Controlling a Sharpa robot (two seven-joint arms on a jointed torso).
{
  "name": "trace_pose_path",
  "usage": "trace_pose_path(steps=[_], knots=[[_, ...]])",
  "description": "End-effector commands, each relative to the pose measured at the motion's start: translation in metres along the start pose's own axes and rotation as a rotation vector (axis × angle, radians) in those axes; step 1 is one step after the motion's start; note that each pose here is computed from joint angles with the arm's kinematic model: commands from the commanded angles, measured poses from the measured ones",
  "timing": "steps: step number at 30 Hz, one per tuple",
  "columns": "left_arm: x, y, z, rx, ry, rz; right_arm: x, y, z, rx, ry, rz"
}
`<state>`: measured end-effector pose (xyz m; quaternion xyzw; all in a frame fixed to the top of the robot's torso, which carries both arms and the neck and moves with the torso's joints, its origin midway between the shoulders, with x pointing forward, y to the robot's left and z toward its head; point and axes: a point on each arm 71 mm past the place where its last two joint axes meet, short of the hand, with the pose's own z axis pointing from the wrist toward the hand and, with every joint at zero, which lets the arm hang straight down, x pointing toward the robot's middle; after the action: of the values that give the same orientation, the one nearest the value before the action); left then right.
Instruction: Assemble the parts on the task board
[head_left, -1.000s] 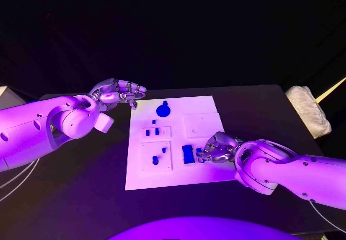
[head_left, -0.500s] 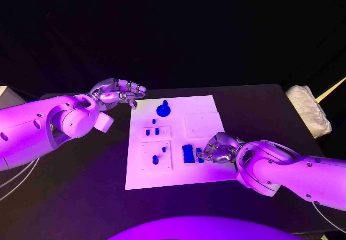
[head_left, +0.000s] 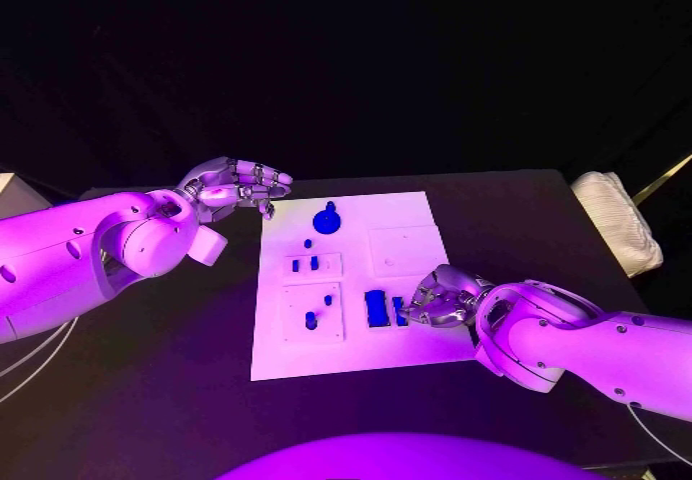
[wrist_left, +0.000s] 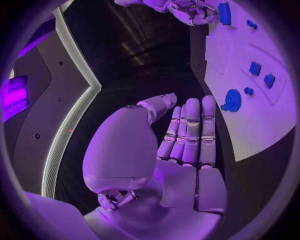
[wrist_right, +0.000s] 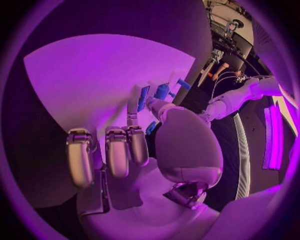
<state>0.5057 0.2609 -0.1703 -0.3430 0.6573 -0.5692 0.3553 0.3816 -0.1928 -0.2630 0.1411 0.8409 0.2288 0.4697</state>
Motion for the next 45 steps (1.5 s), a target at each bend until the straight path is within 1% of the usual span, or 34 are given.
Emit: trace_pose_path(steps=[1, 11, 18, 23, 28, 30, 35, 40, 42, 45], knots=[[0.002, -0.0008, 0.0004, 0.005, 0.018, -0.005, 0.002, 0.002, 0.001, -0.024, 0.009, -0.027], [0.0022, -0.0009, 0.0003, 0.005, 0.018, -0.005, 0.004, 0.004, 0.007, -0.037, 0.013, -0.085], [0.0021, -0.0009, 0.0, 0.005, 0.017, -0.005, 0.005, 0.002, 0.01, -0.04, 0.003, -0.127], [0.0021, -0.0009, 0.0001, 0.006, 0.017, -0.005, 0.004, 0.002, 0.009, -0.045, -0.009, -0.132], [0.0022, -0.001, 0.0003, 0.006, 0.017, -0.005, 0.004, 0.004, 0.008, -0.056, -0.022, -0.111], [0.0024, -0.001, 0.0005, 0.006, 0.018, -0.005, 0.004, 0.005, 0.007, -0.069, -0.03, -0.092], [0.0025, -0.001, 0.0008, 0.007, 0.018, -0.005, 0.003, 0.01, 0.007, -0.128, -0.055, -0.047], [0.0024, -0.0009, 0.0013, 0.008, 0.017, -0.005, -0.003, 0.01, 0.004, -0.175, -0.109, 0.0], [0.0023, -0.001, 0.0016, 0.01, 0.015, -0.007, -0.007, 0.009, 0.003, -0.192, -0.137, 0.031], [0.0019, -0.001, 0.002, 0.013, 0.011, -0.01, -0.014, 0.008, 0.004, -0.222, -0.161, 0.064]])
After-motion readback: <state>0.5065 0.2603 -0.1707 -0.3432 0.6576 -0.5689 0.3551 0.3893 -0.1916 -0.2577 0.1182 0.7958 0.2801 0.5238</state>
